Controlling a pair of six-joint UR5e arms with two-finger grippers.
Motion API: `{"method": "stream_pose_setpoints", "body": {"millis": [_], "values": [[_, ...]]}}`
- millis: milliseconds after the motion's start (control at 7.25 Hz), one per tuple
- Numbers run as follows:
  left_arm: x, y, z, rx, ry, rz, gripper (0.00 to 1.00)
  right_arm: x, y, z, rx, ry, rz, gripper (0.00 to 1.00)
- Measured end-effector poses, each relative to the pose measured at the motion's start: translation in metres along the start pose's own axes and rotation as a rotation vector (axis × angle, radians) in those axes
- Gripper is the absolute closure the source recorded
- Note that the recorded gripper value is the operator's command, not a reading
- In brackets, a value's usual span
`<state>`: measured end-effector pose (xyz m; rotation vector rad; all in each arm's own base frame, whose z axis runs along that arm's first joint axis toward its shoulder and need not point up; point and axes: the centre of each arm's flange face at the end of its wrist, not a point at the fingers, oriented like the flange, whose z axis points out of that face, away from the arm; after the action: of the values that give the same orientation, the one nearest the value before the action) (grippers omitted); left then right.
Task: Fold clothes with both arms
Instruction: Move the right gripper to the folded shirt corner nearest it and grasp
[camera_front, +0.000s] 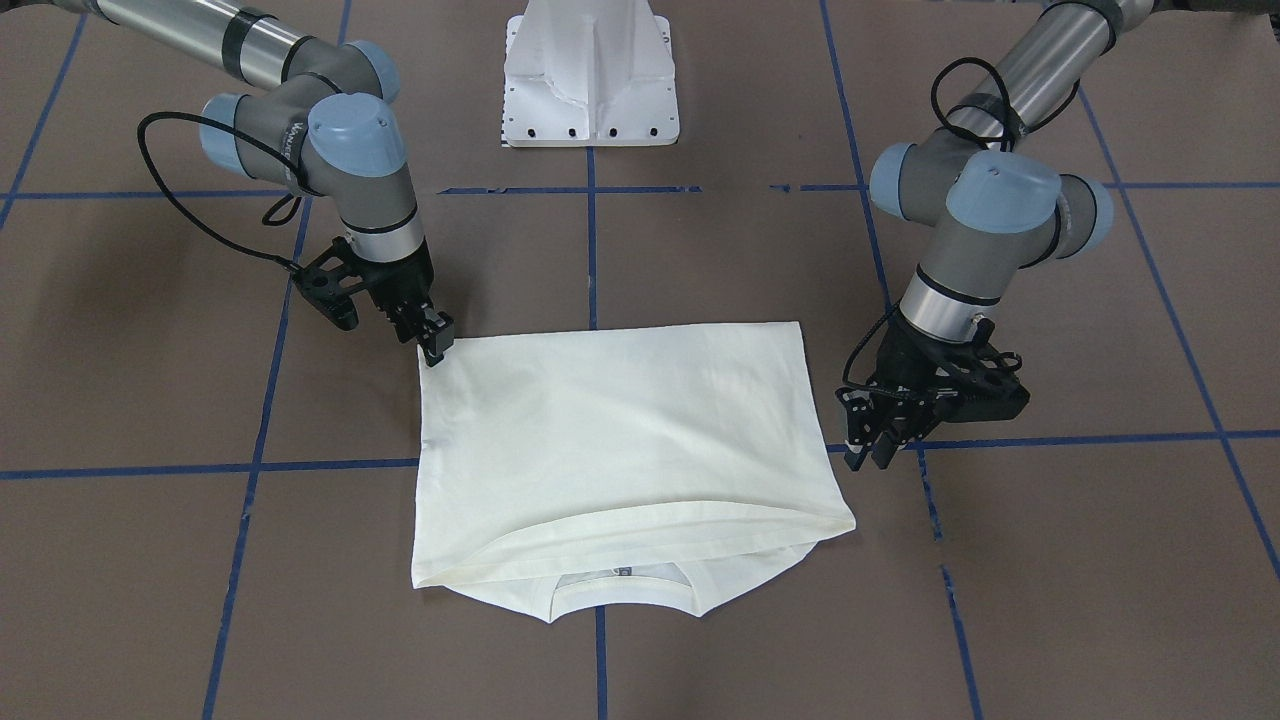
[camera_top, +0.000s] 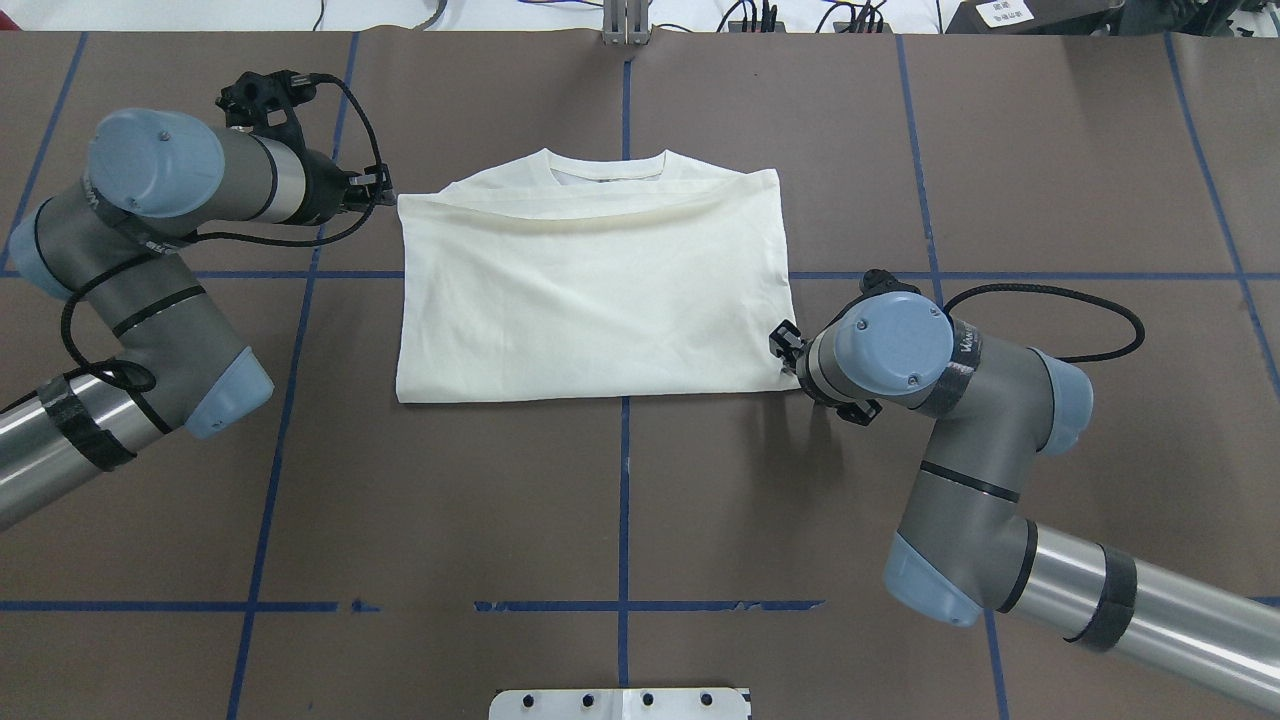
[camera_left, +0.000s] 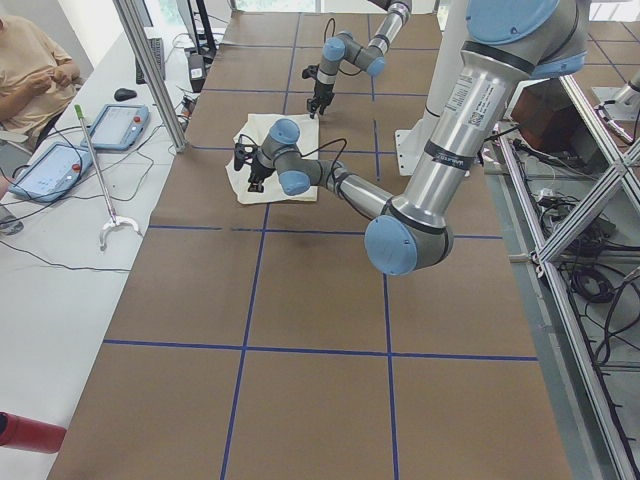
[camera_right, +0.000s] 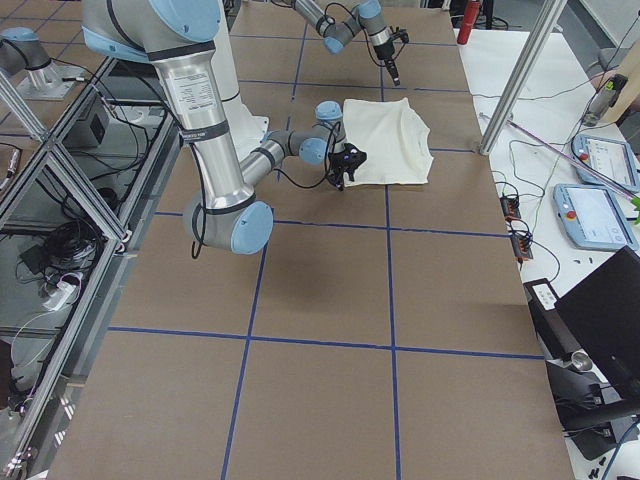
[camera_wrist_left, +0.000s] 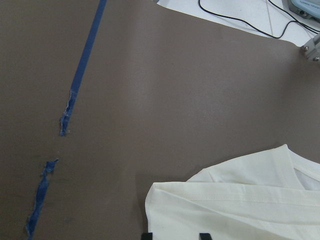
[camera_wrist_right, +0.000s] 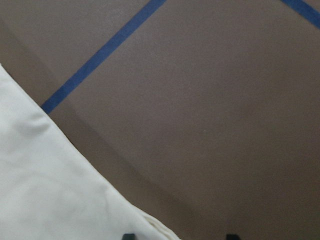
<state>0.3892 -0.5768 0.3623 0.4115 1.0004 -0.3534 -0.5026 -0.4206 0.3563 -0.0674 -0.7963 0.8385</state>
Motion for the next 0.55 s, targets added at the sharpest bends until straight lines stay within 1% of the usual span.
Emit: {"method": "stream_pose_setpoints", "body": {"millis": [552], "values": [[-0.0015, -0.0011, 0.0001, 0.001, -0.002, 0.002, 0.58, -0.0026, 0.0009, -0.0111, -0.009, -0.020, -0.003, 1.00]]}}
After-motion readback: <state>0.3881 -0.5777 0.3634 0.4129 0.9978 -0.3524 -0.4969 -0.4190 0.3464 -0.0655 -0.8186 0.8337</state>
